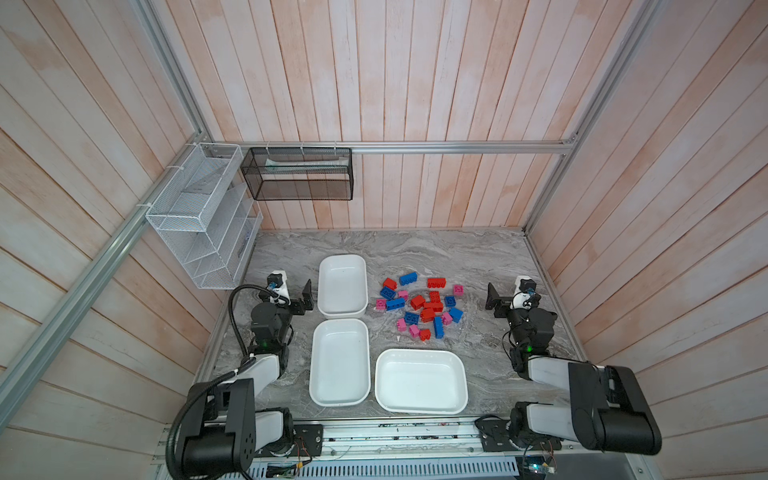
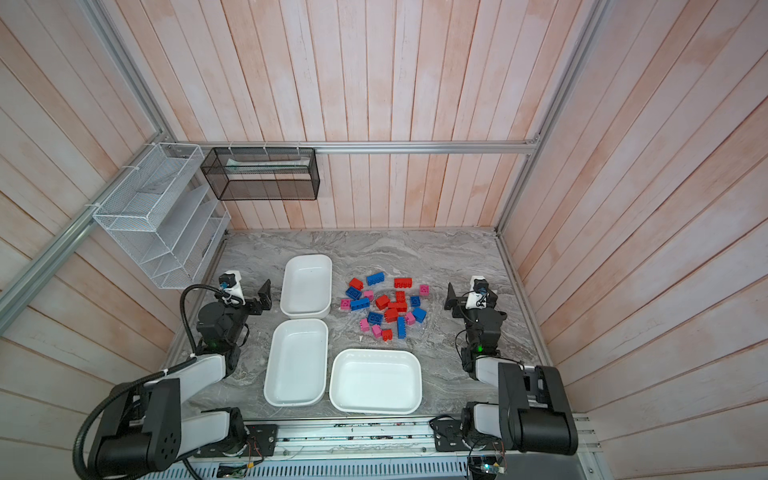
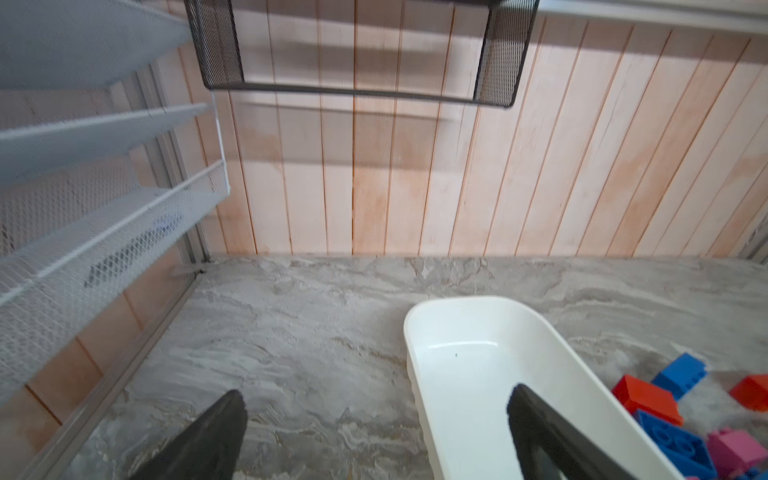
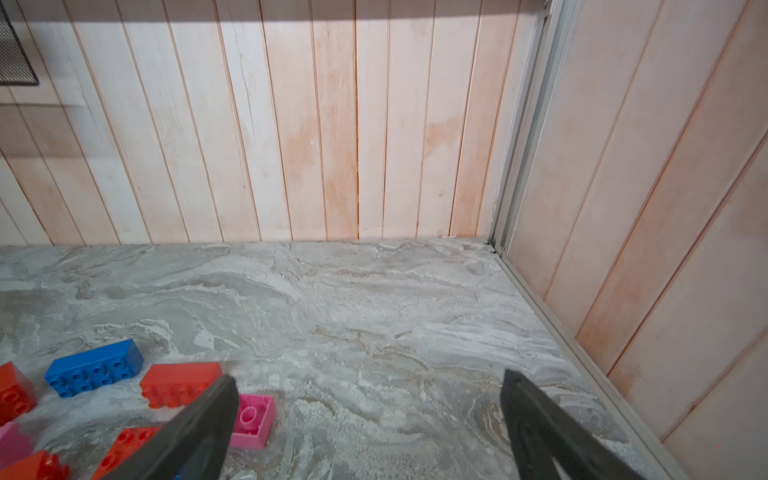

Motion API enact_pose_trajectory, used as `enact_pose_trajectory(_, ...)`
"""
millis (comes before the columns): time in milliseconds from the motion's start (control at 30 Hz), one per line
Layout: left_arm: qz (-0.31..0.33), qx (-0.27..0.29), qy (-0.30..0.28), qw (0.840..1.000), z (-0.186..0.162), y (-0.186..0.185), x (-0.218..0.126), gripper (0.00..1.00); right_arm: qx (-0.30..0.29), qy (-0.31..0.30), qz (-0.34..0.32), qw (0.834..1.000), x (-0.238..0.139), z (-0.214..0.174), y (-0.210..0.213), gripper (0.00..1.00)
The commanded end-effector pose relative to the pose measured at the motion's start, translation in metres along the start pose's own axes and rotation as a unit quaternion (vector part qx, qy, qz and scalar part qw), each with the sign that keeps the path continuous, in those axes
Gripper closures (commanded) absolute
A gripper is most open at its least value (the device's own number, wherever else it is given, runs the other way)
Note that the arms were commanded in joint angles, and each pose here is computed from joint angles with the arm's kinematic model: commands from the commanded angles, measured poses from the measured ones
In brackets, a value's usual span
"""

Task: Sort the legos into containers by color
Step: 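Reach the left gripper to a red brick while the right arm moves over the pile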

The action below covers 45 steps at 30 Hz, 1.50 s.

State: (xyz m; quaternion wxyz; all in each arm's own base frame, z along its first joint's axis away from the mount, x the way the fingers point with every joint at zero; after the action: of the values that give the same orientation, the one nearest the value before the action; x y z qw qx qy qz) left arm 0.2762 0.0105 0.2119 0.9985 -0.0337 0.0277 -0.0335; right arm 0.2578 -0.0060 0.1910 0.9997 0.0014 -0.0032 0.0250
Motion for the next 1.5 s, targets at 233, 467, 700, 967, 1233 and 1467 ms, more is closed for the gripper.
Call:
enact_pose_trajectory(233,0.078,-0.156,0.182,0.968,0.033,-0.003,0.002,0.00,0.014,0.007,0.114,0.993,-0.007,0.067,0.020,0.02)
enact_pose_trajectory(467,0.045,-0.199,0.242,0.949,0.051,-0.056,-0.006,0.00,0.016,0.078,0.206,0.975,-0.008,0.091,0.044,0.02)
enact_pose_trajectory(700,0.077,-0.222,0.317,0.919,0.040,-0.117,-0.003,0.00,0.004,0.149,0.303,0.941,-0.008,0.093,0.078,0.02)
enact_pose_trajectory(967,0.069,-0.234,0.353,0.903,0.037,-0.196,0.030,0.01,-0.019,0.191,0.381,0.904,-0.002,0.087,0.112,0.02)
enact_pose_trajectory(1233,0.104,-0.206,0.383,0.894,0.023,-0.253,0.080,0.04,-0.031,0.196,0.357,0.913,0.010,0.081,0.116,0.02)
enact_pose_trajectory(1467,0.152,-0.241,0.383,0.879,0.004,-0.280,0.117,0.16,-0.020,0.215,0.355,0.910,0.013,0.067,0.116,0.02)
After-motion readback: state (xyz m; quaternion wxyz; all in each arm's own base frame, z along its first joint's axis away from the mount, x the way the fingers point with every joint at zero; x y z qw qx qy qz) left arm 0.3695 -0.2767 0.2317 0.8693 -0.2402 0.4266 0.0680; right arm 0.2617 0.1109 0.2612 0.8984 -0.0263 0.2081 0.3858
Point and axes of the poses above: each gripper's point midway between its finger pads, its own x axis out along the fingers, its own y axis along the line the jaws close on, z = x × y, the point moved 10 cm from there along -x, back along the fingers, and after that the axes turned 1 degree about -x, right-handed, at the moved point
